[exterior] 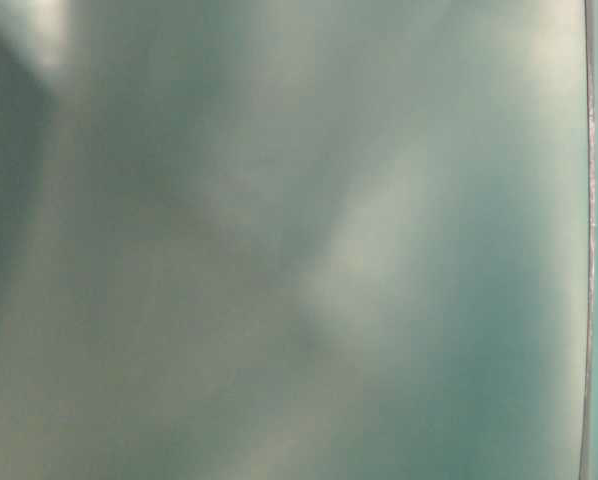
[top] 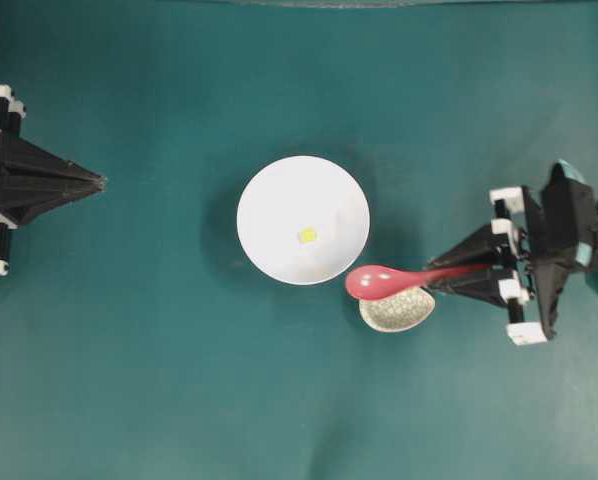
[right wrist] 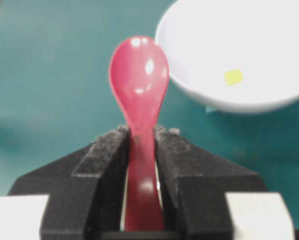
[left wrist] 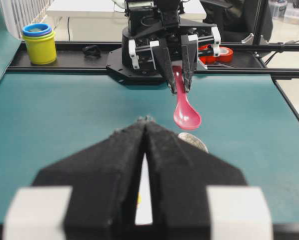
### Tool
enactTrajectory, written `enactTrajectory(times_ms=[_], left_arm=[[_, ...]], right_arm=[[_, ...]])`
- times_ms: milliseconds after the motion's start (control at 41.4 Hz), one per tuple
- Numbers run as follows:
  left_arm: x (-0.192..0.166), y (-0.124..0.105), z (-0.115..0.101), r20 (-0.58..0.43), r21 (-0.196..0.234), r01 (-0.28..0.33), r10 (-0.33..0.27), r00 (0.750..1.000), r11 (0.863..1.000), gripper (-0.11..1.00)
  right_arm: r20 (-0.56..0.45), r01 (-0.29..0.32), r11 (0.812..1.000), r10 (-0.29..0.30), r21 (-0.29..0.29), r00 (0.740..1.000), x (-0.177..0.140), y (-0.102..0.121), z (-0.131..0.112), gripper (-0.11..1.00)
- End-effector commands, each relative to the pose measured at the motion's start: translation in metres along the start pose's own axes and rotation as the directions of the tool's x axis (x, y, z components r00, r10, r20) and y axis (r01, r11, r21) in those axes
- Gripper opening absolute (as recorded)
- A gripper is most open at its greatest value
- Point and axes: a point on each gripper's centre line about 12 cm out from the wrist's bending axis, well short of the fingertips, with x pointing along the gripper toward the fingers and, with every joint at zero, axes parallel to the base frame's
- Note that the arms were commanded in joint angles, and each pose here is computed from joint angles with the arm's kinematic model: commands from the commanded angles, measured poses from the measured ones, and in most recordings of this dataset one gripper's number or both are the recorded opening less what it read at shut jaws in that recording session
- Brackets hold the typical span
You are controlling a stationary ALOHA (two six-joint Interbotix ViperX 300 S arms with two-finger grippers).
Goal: Scoop the yellow hexagonal prism block from the bowl with a spoon using the right arm.
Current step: 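Lift the red spoon and carry it over the white bowl, then lower the spoon bowl into the white bowl beside the yellow block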
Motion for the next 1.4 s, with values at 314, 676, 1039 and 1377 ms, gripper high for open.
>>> enactTrajectory(times_ms=[314,676,1039,1377], left_arm=[[0.002,0.000,0.010,0.025,0.000,-0.001,0.001,1.000,1.000,0.00],[0.003,0.000,0.009,0.023,-0.003,-0.001,0.001,1.000,1.000,0.00],[0.004,0.001,0.007,0.011,-0.012,-0.002,0.002,1.000,1.000,0.00],[0.004,0.000,0.007,0.012,-0.012,-0.001,0.001,1.000,1.000,0.00]], right_arm=[[-0.202,0.073,0.997,-0.067,0.022,0.977,0.022,-0.032,0.072,0.22],[-0.408,0.088,0.994,-0.053,0.066,0.911,0.041,-0.048,0.090,0.22],[-0.556,0.088,0.989,-0.009,0.115,0.831,0.055,-0.052,0.101,0.22],[-0.687,0.180,0.974,-0.035,0.141,0.726,0.073,-0.060,0.105,0.22]])
